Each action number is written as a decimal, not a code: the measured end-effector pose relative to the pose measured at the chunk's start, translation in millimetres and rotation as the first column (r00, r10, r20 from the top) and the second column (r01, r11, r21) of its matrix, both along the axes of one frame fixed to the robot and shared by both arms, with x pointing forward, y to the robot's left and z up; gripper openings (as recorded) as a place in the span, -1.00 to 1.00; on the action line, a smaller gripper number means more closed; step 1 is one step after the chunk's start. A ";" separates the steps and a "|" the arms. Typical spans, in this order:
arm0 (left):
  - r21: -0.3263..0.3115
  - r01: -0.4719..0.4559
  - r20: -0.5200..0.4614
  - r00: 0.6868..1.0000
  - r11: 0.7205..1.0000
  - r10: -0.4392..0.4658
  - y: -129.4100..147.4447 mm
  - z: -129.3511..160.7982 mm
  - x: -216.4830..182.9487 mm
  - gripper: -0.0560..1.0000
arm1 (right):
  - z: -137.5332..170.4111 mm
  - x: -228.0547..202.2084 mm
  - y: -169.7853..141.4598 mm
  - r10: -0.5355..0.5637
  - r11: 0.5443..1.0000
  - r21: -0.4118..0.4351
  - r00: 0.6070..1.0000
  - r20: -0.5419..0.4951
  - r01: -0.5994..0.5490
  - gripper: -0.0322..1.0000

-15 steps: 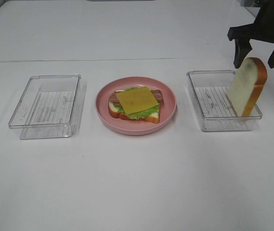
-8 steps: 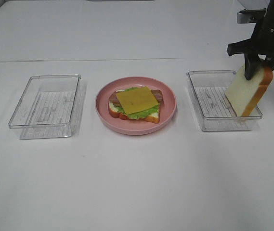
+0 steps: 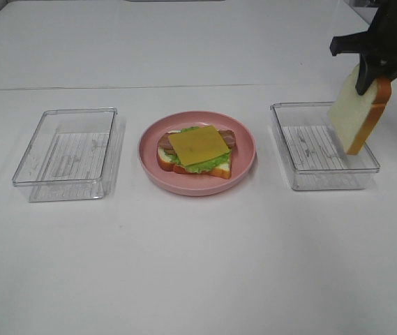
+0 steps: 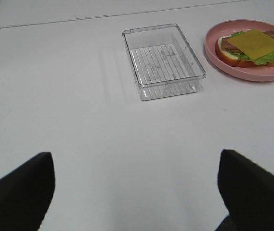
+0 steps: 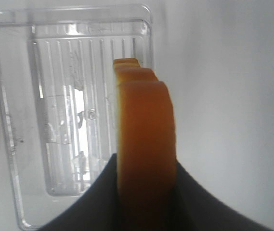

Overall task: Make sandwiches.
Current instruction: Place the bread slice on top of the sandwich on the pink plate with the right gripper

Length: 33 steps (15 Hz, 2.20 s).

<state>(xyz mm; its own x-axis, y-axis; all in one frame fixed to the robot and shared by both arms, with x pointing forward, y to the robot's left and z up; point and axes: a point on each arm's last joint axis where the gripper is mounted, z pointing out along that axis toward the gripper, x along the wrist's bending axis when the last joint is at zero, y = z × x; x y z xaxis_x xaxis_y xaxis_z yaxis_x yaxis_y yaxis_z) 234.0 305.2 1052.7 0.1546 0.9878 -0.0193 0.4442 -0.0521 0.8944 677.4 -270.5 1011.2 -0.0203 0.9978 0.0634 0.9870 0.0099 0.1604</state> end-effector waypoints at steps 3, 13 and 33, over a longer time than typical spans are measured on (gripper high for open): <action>0.000 0.000 0.000 1.000 1.000 0.000 0.0 0.0 0.0 0.74 | 28.2 -8.1 11.0 0.030 0.992 0.124 0.998 0.063 -0.038 -0.55; 0.000 0.000 0.000 1.000 1.000 0.000 0.0 0.0 0.0 0.74 | -2.8 -36.4 83.5 0.102 0.747 0.657 0.994 0.040 -0.103 -0.55; 0.000 0.000 0.000 1.000 1.000 0.000 0.0 0.0 0.0 0.74 | -93.4 -15.3 135.9 -0.135 0.599 0.783 0.985 -0.108 0.168 -0.55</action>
